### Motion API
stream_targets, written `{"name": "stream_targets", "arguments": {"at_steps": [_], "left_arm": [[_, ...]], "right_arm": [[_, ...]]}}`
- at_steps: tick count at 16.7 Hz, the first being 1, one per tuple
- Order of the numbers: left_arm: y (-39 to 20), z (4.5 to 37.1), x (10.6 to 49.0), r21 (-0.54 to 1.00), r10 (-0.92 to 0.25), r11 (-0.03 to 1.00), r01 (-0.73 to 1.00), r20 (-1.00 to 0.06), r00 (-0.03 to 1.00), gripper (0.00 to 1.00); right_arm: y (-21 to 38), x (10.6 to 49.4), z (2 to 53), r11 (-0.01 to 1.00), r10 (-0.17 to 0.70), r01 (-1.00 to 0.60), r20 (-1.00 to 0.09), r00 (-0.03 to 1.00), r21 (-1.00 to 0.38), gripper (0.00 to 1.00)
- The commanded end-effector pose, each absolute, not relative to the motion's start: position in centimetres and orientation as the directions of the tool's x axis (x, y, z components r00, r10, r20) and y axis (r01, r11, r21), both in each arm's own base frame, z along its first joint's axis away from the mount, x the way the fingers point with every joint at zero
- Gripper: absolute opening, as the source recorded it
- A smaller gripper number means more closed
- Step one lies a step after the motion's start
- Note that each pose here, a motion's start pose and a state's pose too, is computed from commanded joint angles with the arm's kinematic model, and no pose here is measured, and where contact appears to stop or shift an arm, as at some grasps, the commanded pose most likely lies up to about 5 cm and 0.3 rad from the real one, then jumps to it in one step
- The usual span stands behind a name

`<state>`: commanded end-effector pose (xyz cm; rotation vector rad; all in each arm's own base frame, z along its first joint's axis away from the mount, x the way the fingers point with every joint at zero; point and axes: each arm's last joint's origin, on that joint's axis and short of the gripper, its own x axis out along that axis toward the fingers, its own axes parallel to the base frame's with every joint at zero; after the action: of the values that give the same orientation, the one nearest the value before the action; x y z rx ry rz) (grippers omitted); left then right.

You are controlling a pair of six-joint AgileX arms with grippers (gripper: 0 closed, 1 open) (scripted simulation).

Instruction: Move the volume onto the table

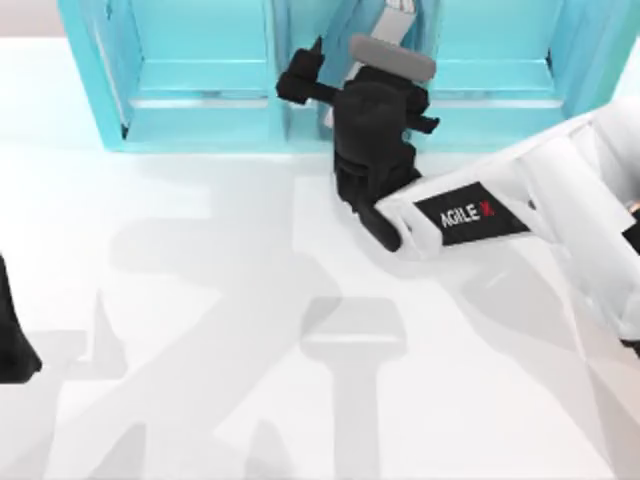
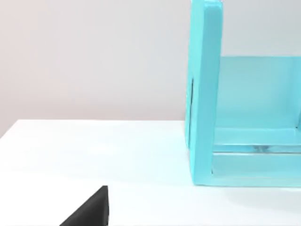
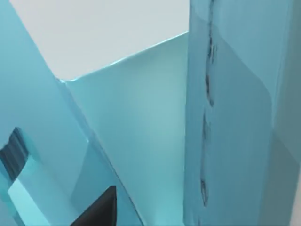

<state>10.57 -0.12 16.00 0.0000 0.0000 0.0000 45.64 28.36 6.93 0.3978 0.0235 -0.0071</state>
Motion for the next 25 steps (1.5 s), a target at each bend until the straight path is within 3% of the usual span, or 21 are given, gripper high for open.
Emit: {"name": "stream_targets", "arguments": {"at_steps": [11,21,25], "left_arm": [[-0.1,16.0,10.6,0.000,0.000,1.000,0.000,0.000,1.000,1.00],[-0.1,16.0,10.6,0.000,0.000,1.000,0.000,0.000,1.000,1.00],[-0.1,16.0,10.6,0.000,0.000,1.000,0.000,0.000,1.000,1.00]], "right_arm": [[28.4,45.6,6.9,0.922,-0.002,0.012,-0.024,1.000,0.387,0.02],[28.7,45.4,7.0,0.921,0.005,0.004,-0.024,1.000,0.389,0.00],[30.5,43.0,10.4,0.918,0.031,-0.021,-0.019,0.999,0.397,0.00]]}}
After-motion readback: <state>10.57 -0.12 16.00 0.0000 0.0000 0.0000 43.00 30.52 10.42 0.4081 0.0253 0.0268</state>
